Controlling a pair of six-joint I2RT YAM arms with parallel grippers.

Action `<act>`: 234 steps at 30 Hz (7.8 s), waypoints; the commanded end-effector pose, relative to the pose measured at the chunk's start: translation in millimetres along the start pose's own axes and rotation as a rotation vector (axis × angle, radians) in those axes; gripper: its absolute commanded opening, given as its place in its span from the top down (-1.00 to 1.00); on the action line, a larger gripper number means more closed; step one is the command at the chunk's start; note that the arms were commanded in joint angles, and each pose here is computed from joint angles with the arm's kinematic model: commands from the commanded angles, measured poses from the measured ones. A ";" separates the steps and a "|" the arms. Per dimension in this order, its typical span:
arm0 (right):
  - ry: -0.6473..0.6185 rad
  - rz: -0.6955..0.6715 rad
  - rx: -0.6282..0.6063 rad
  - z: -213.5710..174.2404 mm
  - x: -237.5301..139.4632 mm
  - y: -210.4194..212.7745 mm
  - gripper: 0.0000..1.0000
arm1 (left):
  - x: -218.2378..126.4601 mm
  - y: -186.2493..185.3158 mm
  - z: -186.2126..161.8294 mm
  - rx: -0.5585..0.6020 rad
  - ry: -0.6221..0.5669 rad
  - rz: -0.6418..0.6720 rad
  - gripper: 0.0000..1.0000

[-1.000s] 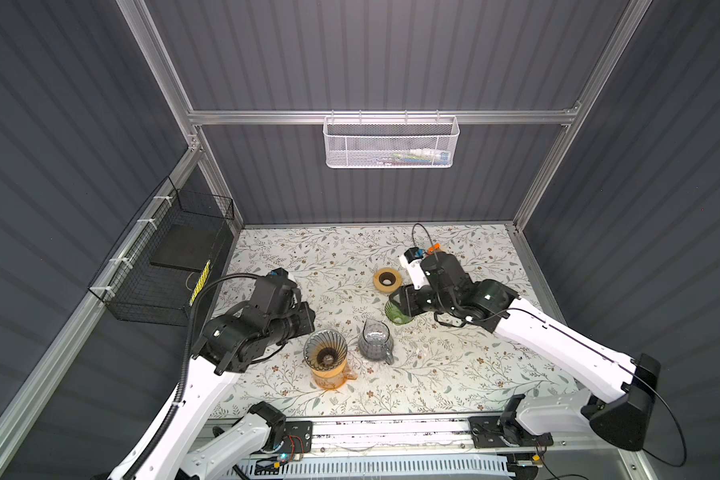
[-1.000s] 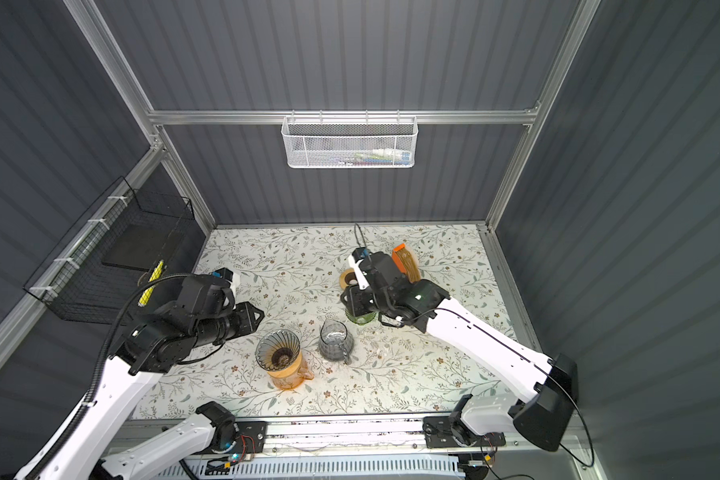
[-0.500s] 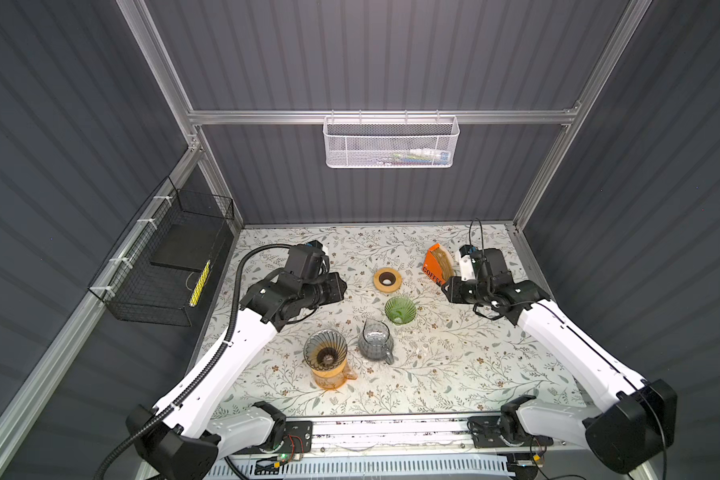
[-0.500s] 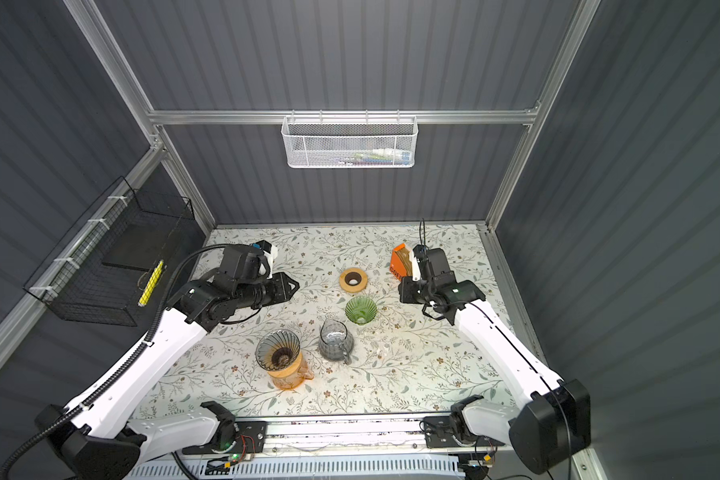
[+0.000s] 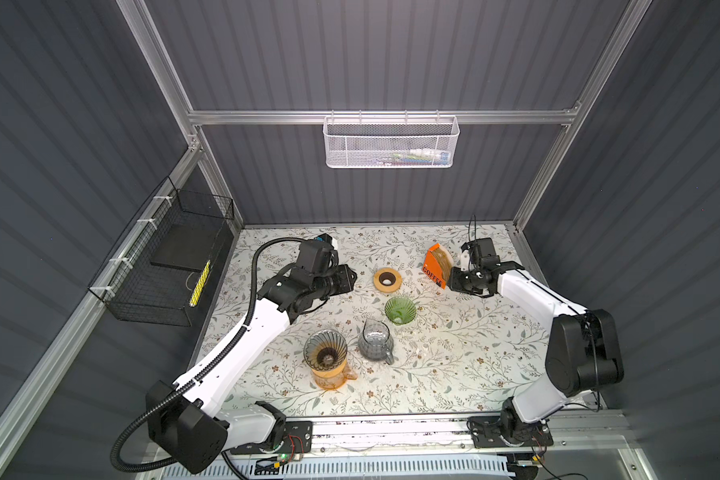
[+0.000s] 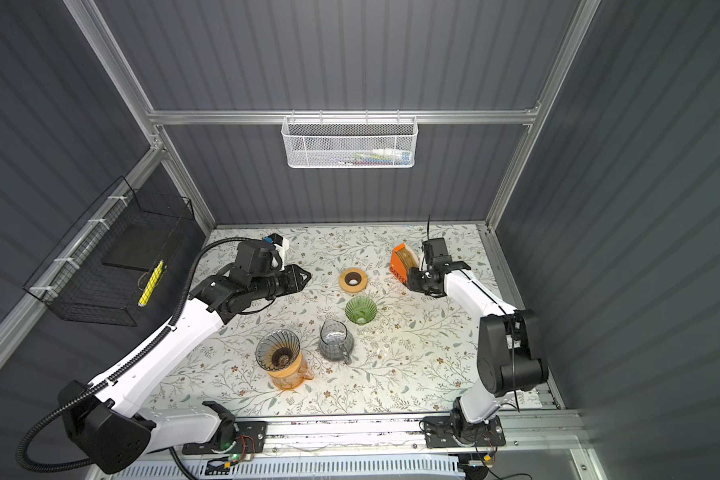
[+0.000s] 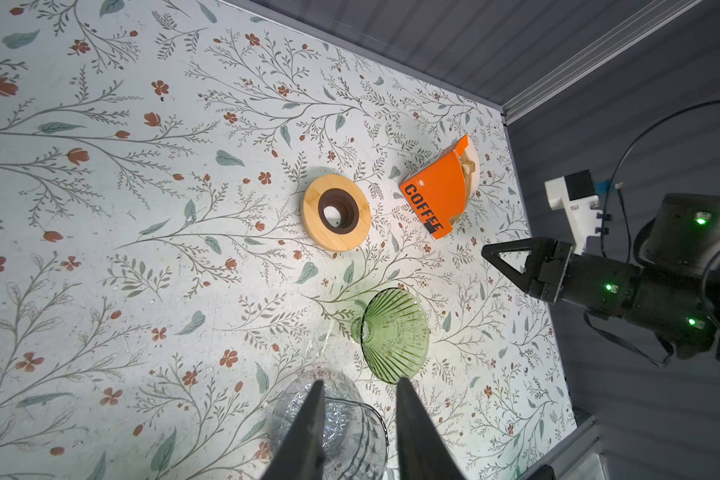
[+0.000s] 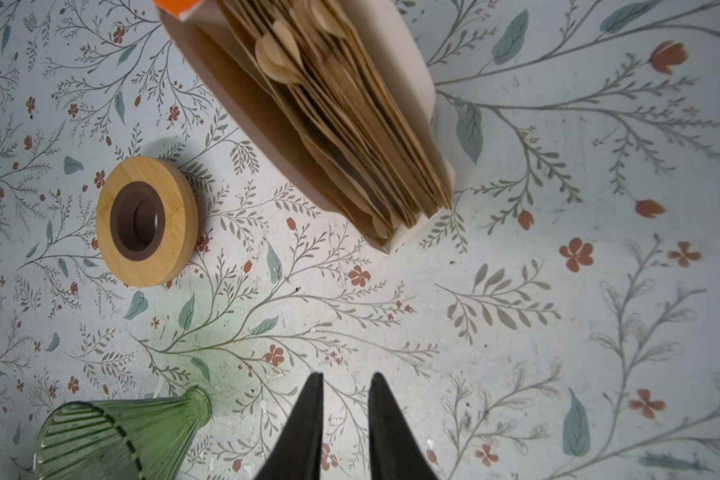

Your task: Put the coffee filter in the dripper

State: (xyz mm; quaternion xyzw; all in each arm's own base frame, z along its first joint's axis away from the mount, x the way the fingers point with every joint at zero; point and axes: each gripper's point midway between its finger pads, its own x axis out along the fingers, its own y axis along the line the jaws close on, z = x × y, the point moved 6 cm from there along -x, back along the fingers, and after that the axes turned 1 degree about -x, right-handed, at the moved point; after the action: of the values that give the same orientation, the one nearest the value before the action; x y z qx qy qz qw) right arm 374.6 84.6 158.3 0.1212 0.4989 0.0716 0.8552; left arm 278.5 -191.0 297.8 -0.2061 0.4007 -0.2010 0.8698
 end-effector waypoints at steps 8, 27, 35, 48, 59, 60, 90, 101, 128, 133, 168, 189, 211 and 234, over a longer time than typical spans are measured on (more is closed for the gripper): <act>-0.018 -0.023 -0.019 29.0 23.7 -0.4 0.60 | 15.7 1.8 -2.6 0.015 0.018 0.002 0.39; 0.034 -0.057 -0.019 30.8 49.7 -5.7 0.62 | 25.5 6.9 -7.4 0.025 0.046 0.022 0.39; 0.047 -0.067 -0.017 30.6 55.2 -7.9 0.62 | 24.0 6.4 -7.1 0.023 0.044 0.021 0.39; 0.074 -0.099 -0.025 31.3 63.9 -11.7 0.63 | 24.8 6.9 -9.1 0.017 0.051 0.018 0.41; 0.091 -0.104 -0.019 28.9 70.1 -13.1 0.63 | 21.9 7.2 -7.3 0.019 0.041 0.023 0.41; 0.092 -0.106 -0.020 29.0 70.1 -13.3 0.63 | 21.5 6.9 -7.4 0.020 0.041 0.022 0.41; 0.128 -0.136 -0.025 25.4 82.5 -18.6 0.67 | 19.5 9.4 -8.1 0.027 0.034 0.036 0.40; 0.121 -0.137 -0.028 25.8 72.7 -16.2 1.00 | 18.2 9.8 -8.6 0.026 0.031 0.035 0.40; 0.150 -0.143 -0.015 -14.2 45.6 -17.9 1.00 | 9.0 10.8 -12.9 0.022 0.021 0.022 0.39; 0.137 -0.135 -0.016 -14.8 37.3 -14.3 0.74 | 7.5 11.6 -13.6 0.020 0.018 0.022 0.39; 0.089 -0.116 -0.096 14.4 41.1 9.4 0.62 | 9.5 10.2 -7.9 0.032 0.021 0.047 0.38; 0.081 -0.117 -0.077 20.9 51.4 10.2 0.58 | 7.7 12.4 -9.9 0.033 0.019 0.055 0.38; 0.094 -0.126 -0.074 23.1 60.8 9.7 0.59 | 0.0 12.5 -8.7 0.038 0.005 0.063 0.38; 0.046 -0.124 -0.067 25.3 34.7 12.6 1.00 | -13.2 11.6 -7.2 0.040 -0.023 0.062 0.38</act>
State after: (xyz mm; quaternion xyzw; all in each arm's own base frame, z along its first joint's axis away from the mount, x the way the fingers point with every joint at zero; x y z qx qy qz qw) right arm 419.8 102.5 133.4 0.0610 0.5291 0.0410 0.8454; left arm 272.5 -180.2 284.5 -0.1849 0.4029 -0.1776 0.8786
